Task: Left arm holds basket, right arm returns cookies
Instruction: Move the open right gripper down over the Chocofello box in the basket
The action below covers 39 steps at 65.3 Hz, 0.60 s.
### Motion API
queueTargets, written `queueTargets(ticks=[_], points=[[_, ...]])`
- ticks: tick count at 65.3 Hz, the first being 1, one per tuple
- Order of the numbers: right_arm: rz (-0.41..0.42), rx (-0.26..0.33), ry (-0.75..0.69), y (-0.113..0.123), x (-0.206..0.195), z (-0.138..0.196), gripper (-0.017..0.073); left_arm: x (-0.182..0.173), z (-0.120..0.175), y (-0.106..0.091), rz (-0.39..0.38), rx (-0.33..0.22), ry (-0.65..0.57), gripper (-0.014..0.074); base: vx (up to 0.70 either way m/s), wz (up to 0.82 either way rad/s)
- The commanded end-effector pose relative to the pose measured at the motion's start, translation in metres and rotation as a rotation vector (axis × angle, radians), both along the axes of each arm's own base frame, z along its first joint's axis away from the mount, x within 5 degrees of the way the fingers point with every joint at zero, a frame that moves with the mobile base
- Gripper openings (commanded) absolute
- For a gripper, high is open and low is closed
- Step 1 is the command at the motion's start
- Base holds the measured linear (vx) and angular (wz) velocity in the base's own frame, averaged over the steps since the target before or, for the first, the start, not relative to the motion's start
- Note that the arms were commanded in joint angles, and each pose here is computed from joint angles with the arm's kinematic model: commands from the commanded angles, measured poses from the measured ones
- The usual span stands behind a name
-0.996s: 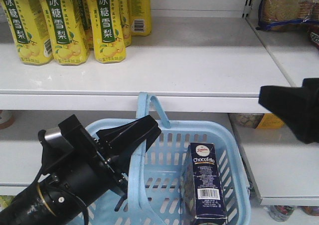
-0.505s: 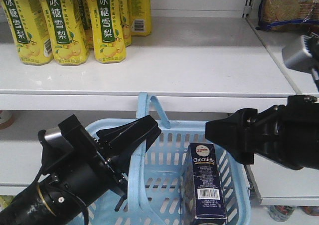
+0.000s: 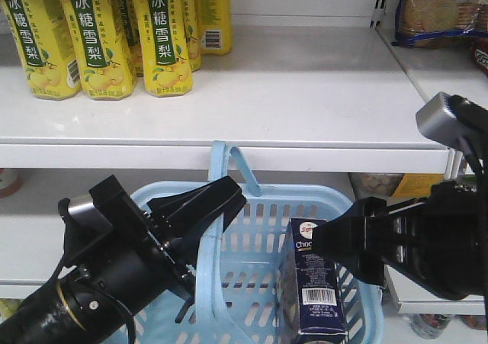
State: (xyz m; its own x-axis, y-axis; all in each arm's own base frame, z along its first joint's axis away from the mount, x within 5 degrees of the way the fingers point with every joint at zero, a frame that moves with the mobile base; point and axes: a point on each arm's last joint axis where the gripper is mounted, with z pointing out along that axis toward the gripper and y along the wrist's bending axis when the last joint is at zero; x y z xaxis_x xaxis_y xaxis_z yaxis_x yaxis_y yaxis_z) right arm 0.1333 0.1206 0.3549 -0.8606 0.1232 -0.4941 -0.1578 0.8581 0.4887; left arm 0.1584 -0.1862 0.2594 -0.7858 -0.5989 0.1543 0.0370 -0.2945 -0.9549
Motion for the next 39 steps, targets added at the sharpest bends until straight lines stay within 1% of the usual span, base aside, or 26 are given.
queueTargets(ticks=[1, 9, 14, 22, 26, 39], points=[[0.002, 0.051, -0.034, 0.005, 0.004, 0.010, 0.0536, -0.001, 0.030, 0.008, 0.034, -0.191, -0.135, -0.0003, 0.00, 0.00], [0.008, 0.028, -0.016, 0.010, 0.009, 0.005, 0.0536, -0.001, 0.030, 0.008, 0.034, -0.191, -0.135, -0.0003, 0.00, 0.00], [0.030, 0.015, -0.012, 0.015, 0.010, 0.002, 0.0536, -0.001, 0.030, 0.008, 0.034, -0.191, -0.135, -0.0003, 0.00, 0.00], [0.066, -0.030, -0.015, 0.022, 0.011, -0.004, 0.0536, -0.001, 0.030, 0.008, 0.034, -0.191, -0.135, -0.0003, 0.00, 0.00], [0.066, -0.051, -0.014, 0.023, 0.012, -0.006, 0.0536, -0.001, 0.030, 0.008, 0.034, -0.191, -0.135, -0.0003, 0.00, 0.00], [0.067, -0.070, -0.001, 0.027, 0.018, -0.012, 0.0536, -0.001, 0.030, 0.008, 0.034, -0.191, -0.135, -0.0003, 0.00, 0.00]])
